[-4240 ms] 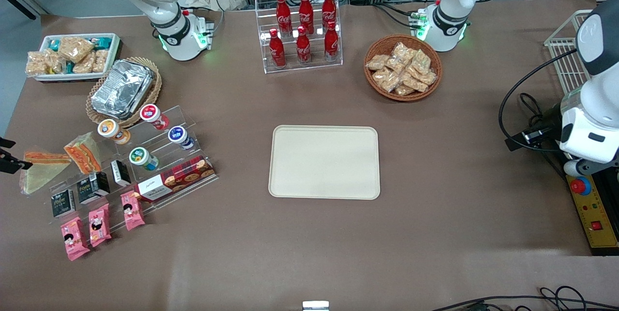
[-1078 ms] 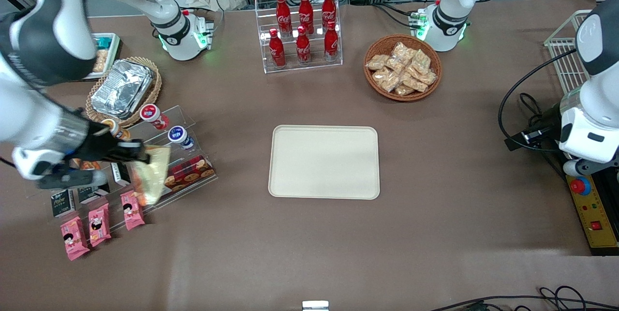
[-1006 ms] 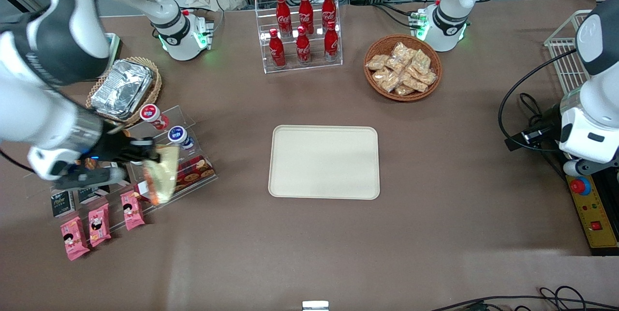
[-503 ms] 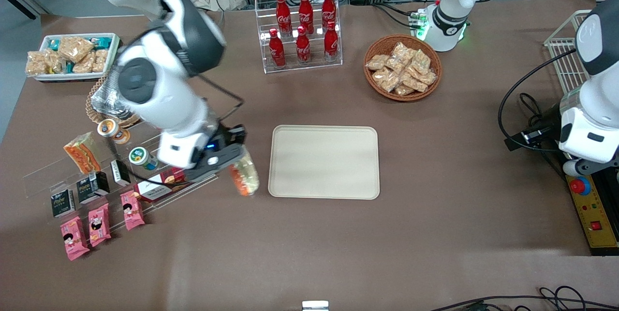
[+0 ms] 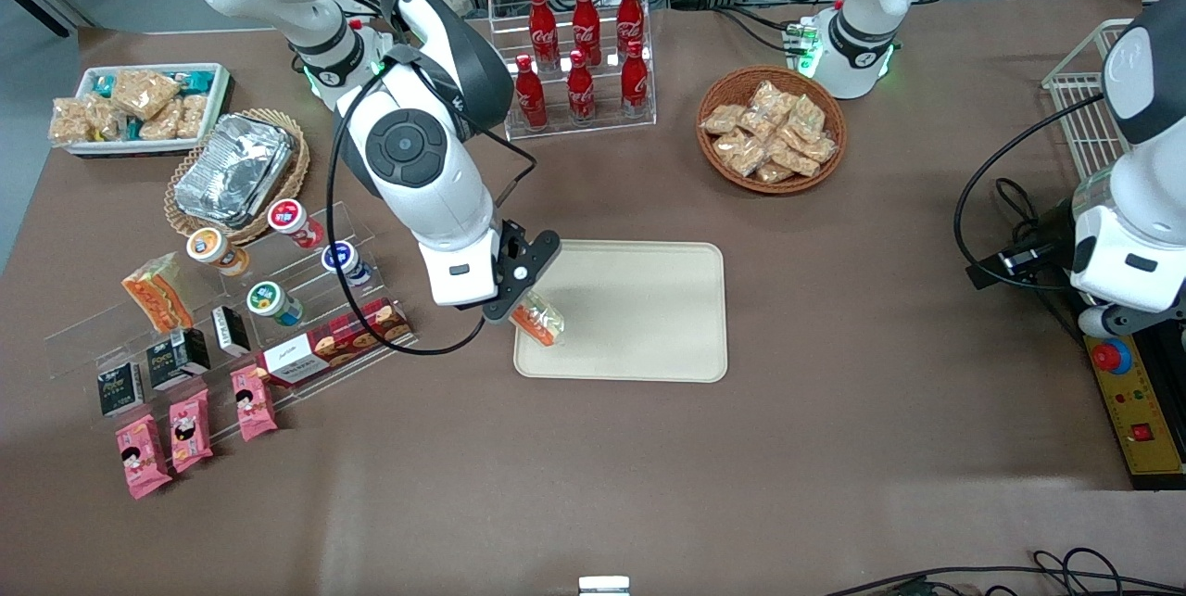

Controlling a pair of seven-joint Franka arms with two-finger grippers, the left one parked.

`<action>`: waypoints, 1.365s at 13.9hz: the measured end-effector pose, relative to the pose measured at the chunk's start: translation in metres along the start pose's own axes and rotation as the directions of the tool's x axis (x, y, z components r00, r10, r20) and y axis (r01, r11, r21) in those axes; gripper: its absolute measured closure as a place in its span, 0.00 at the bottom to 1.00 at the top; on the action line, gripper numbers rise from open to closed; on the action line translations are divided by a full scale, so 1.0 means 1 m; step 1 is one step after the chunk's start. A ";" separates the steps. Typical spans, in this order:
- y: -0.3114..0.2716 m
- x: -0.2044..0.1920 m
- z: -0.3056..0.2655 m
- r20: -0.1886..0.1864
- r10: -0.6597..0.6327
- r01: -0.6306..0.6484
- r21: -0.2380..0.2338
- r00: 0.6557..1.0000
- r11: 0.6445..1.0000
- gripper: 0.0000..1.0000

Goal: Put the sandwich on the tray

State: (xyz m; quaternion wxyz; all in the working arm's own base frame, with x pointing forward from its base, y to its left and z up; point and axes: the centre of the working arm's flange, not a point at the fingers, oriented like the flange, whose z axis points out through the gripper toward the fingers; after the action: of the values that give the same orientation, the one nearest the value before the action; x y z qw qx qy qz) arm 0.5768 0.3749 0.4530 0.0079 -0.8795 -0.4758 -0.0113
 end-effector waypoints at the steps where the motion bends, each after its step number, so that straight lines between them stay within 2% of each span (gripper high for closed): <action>1: 0.002 0.000 0.000 0.006 -0.067 0.067 -0.028 0.998 0.997 0.81; 4: -0.011 0.017 0.017 0.026 -0.196 0.198 -0.122 0.980 0.973 0.81; 5: -0.017 0.025 0.031 0.029 -0.218 0.220 -0.139 0.976 0.965 0.81; 10: -0.015 0.046 0.098 -0.001 -0.268 0.264 -0.165 0.963 0.950 0.81; 16: -0.049 0.073 0.156 -0.068 -0.342 0.323 -0.195 0.937 0.926 0.81; 19: -0.068 0.079 0.189 -0.059 -0.364 0.348 -0.182 0.930 0.919 0.81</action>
State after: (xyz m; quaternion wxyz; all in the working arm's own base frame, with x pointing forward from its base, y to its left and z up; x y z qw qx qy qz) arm 0.5651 0.4828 0.2665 -0.0469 -0.7742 -0.6243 -0.0933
